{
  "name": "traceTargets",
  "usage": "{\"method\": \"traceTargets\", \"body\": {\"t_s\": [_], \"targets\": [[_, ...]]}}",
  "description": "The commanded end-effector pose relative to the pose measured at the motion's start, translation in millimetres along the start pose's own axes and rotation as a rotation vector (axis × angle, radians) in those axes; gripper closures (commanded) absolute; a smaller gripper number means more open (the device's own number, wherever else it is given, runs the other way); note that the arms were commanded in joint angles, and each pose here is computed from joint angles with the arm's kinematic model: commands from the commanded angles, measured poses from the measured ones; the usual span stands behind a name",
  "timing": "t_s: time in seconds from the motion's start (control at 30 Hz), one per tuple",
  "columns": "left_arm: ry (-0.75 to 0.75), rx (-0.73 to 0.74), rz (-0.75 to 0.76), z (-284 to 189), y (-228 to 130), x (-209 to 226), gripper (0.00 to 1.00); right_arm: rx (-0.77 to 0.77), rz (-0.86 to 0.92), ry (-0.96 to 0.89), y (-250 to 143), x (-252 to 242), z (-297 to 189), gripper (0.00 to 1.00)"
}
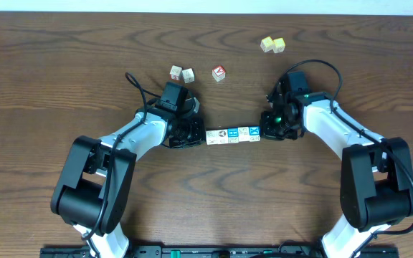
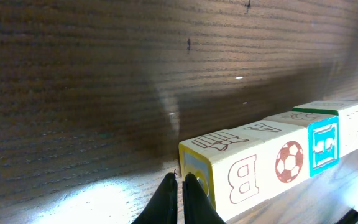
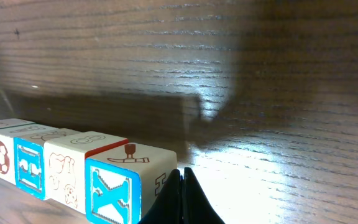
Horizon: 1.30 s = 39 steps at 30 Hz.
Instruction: Lift 5 blocks
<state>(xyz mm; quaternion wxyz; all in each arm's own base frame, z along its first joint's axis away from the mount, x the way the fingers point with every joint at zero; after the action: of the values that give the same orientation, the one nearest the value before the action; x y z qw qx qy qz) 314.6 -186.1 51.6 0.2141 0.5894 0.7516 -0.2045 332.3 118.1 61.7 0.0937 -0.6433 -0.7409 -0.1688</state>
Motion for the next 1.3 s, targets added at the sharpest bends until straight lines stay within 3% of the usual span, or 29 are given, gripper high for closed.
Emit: {"method": "traceTargets", "body": {"t_s": [0.0,1.27], "targets": [[-0.048,0.05,0.012,3,-8,-6,0.93,-0.019,-0.036,0.082,6,22,-9,0.99],[-0.101,-0.001,0.056,-20,-7,-25,0.93,-0.016,-0.044,0.121,9,31,-15,0.99]]}}
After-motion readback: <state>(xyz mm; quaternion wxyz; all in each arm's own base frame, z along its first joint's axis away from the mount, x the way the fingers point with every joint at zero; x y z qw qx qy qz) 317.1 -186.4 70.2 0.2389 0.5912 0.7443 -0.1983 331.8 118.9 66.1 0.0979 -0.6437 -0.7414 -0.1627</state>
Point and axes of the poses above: each gripper's point midway between its finger pads, its own z axis out along the fingers, its own x axis along the line the jaws close on, y = z × x, the point moved 5 cm from there along -z, back along the fingers, and after that the axes turned 11 degrees about -z, right-handed, at the moved point
